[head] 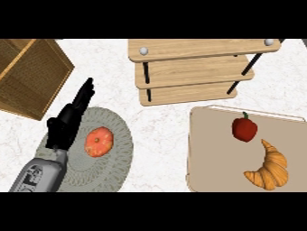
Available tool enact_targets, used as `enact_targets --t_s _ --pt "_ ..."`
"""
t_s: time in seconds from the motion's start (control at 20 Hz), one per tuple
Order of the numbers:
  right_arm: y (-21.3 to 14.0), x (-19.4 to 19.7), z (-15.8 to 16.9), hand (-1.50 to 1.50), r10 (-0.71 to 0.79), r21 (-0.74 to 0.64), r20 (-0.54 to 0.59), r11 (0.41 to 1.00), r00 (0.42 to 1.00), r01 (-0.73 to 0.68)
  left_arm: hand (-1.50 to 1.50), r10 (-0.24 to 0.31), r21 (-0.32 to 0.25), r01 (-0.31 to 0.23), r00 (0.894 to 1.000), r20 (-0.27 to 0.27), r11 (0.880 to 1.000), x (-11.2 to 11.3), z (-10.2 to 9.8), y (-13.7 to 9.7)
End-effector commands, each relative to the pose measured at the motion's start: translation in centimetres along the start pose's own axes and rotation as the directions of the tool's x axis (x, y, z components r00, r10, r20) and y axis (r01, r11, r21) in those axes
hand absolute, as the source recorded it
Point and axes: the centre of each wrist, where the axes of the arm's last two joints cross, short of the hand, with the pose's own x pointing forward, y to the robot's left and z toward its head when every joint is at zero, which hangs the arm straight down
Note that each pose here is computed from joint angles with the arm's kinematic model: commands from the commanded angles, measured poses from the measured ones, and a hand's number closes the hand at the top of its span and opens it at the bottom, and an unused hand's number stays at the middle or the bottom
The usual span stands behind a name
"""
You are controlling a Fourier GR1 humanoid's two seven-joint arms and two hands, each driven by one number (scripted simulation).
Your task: Pick the croissant from the tray and place it in the tiered shelf
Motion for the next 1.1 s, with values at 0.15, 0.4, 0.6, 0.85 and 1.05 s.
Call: enact_targets --t_s 0.15,0.4,0.6,0.85,1.05 --pt "0.4 3.7 0.5 -1.5 0.033 -0.084 -0.119 0.996 0.992 -0.043 0.0 -0.01 0.011 0.01 1.0 -0.014 1.0 -0.1 0.0 0.7" --pt "2.2 3.6 1.3 -1.5 0.017 -0.082 -0.139 0.996 0.99 -0.029 0.0 -0.014 0.006 0.014 1.0 -0.005 1.0 0.4 1.1 0.8" --pt "2.8 4.2 -0.2 -1.5 0.047 -0.075 -0.131 0.995 0.99 -0.057 0.0 -0.01 0.003 0.01 1.0 -0.002 1.0 -0.6 0.6 -1.3" --pt "5.0 3.0 -0.4 -1.5 0.07 -0.06 -0.173 0.995 0.982 -0.081 0.0 0.009 0.023 -0.009 1.0 -0.022 1.0 -0.7 -0.2 -0.6" --pt "6.0 4.6 -0.5 -1.5 0.054 -0.05 -0.182 0.997 0.982 -0.065 0.0 -0.014 0.02 0.014 1.0 0.0 1.0 0.4 -0.2 -0.1"
